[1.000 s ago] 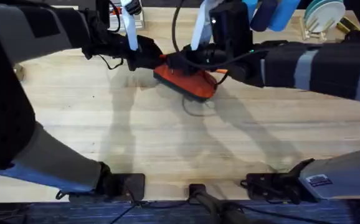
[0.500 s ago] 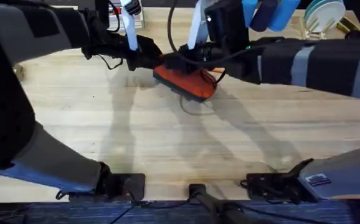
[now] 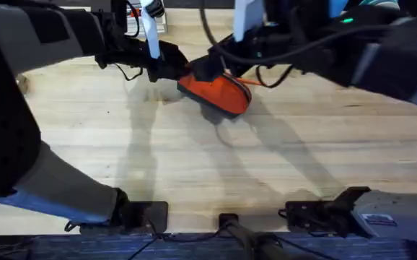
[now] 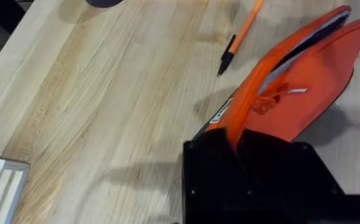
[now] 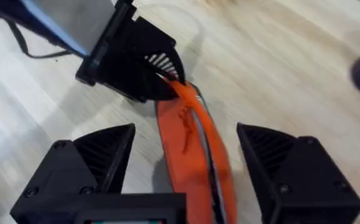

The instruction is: Unzip the bag, pick up the pens from the table one at a time and place them inside, then zip the bag closed.

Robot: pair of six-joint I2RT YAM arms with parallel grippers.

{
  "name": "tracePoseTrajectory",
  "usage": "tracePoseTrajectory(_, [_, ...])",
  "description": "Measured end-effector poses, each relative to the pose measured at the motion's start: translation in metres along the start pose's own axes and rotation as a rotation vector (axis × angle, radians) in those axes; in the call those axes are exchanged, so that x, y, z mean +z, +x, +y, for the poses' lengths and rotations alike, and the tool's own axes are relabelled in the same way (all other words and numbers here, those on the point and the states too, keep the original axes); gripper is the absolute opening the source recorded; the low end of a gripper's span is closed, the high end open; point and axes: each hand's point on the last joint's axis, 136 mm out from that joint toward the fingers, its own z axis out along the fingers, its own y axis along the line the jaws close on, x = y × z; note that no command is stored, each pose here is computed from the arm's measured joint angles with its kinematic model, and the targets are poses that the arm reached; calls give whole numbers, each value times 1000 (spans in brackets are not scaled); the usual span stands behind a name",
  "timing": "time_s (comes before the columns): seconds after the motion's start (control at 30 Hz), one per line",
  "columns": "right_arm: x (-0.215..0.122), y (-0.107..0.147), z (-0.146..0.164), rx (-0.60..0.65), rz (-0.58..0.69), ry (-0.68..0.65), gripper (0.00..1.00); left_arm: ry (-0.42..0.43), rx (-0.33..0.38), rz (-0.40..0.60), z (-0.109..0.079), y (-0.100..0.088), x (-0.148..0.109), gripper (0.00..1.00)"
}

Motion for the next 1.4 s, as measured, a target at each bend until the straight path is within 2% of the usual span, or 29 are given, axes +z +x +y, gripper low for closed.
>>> tracePoseTrajectory(0.13, [-21,0,-6,-32,7,41,996,0,0,0,0,0,0,43])
tracePoseTrajectory(0.27, [-26,2,-8,-44,17,57,996,0,0,0,0,0,0,61])
tracePoseTrajectory(0.3, [-26,3,-9,-47,20,58,997,0,2,-1,0,0,0,139])
tracePoseTrajectory(0.37, [-26,4,-9,-49,24,58,996,-3,4,-1,1,0,0,423])
tracePoseTrajectory(0.4, [-26,4,-9,-51,24,58,996,-2,3,-2,1,0,0,895])
tracePoseTrajectory(0.43, [-27,4,-9,-51,24,58,995,-2,0,-2,1,0,0,966])
tracePoseTrajectory(0.7, [-26,4,-8,-51,26,58,996,-1,-3,0,0,0,0,993])
tracePoseTrajectory(0.87, [-27,18,-8,-42,82,55,996,26,-46,23,-9,5,-2,992])
tracePoseTrajectory(1.03, [-28,30,-6,-33,129,46,968,-3,-58,40,-16,-8,-27,993])
tracePoseTrajectory(1.07, [-28,31,-5,-31,132,40,938,-18,-53,41,-18,-13,-35,993])
tracePoseTrajectory(1.13, [-28,31,-2,-30,132,24,789,-52,-37,39,-22,-25,-53,993])
tracePoseTrajectory(1.3, [-30,26,3,-10,124,3,98,-108,-14,68,-36,-41,-82,993])
tracePoseTrajectory(1.33, [-31,24,3,-5,119,1,46,-114,-13,75,-39,-42,-85,993])
tracePoseTrajectory(1.4, [-33,18,4,-2,111,0,30,-123,-13,91,-45,-44,-91,993])
